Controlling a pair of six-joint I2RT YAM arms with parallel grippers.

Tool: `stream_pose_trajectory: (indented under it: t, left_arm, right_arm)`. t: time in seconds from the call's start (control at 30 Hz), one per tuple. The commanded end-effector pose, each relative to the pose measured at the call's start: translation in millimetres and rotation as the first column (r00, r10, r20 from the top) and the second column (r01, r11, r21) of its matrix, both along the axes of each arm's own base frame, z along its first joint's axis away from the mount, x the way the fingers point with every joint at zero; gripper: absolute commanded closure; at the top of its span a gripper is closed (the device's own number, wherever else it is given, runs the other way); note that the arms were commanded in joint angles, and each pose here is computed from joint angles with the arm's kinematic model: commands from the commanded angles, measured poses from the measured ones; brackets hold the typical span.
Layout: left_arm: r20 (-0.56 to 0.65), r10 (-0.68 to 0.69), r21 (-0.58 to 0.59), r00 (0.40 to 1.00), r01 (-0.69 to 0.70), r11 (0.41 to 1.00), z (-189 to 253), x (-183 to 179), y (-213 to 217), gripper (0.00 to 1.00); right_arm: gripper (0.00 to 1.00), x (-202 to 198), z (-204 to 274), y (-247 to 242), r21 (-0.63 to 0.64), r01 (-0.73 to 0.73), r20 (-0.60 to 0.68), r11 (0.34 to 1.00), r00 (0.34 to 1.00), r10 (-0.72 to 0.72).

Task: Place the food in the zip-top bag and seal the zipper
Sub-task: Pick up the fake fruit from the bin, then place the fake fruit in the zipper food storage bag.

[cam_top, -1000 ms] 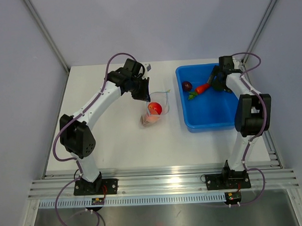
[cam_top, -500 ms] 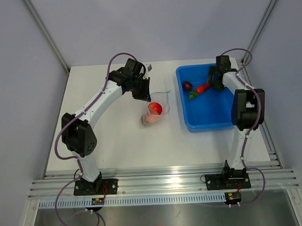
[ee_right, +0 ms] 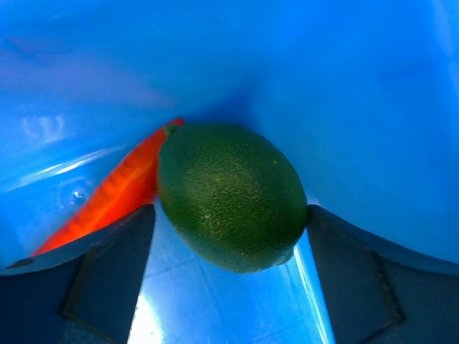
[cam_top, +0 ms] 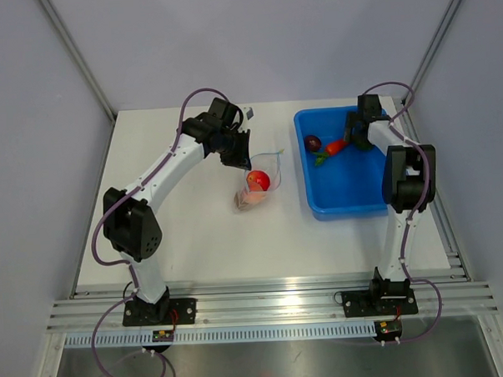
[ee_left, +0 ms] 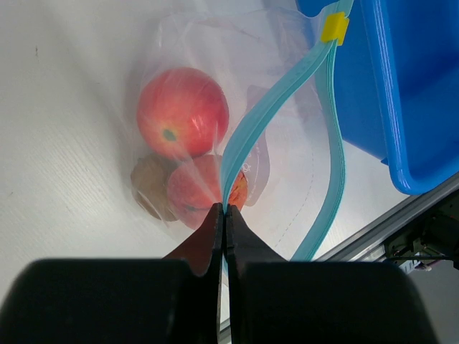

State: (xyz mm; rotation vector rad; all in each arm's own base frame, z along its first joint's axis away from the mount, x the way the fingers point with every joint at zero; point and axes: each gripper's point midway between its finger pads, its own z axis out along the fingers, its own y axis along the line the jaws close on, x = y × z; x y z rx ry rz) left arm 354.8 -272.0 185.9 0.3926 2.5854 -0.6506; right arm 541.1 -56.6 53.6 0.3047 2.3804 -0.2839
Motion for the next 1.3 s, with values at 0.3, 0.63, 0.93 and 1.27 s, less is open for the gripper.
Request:
stream_pose_trajectory:
  t: [0.3,0.63,0.93,1.27]
  left_arm:
    - [0.049,-0.011,-0.029,0.999,0.012,0.999,12.3,5.8,-5.6,1.0]
    - [0.05,0.005,-0.047,0.999,-0.002,0.999,14.6,11.2,-10.8,1.0]
    - [0.053,-0.004,-0.055,0.999,0.007,0.998,15.6,9.9,-12.5,1.0]
    - [0.054,-0.002,-0.058,0.999,0.005,0.998,18.0,6.2,-10.5,1.0]
  right_arm:
    - [0.4,-10.4,54.2,-2.3,0.003,0.031,0.137,1.0,0.99,-0.031]
    - [0.4,-103.3,118.5,24.5,0.171,0.019,0.221,0.985,0.973,-0.058]
    - [0.41,-162.2,216.9,119.9,0.261,-0.285,0.382,0.922,0.908,0.173]
    - [0.41,-196.0,227.3,273.0,0.378,-0.585,0.413,0.718,0.8,0.435]
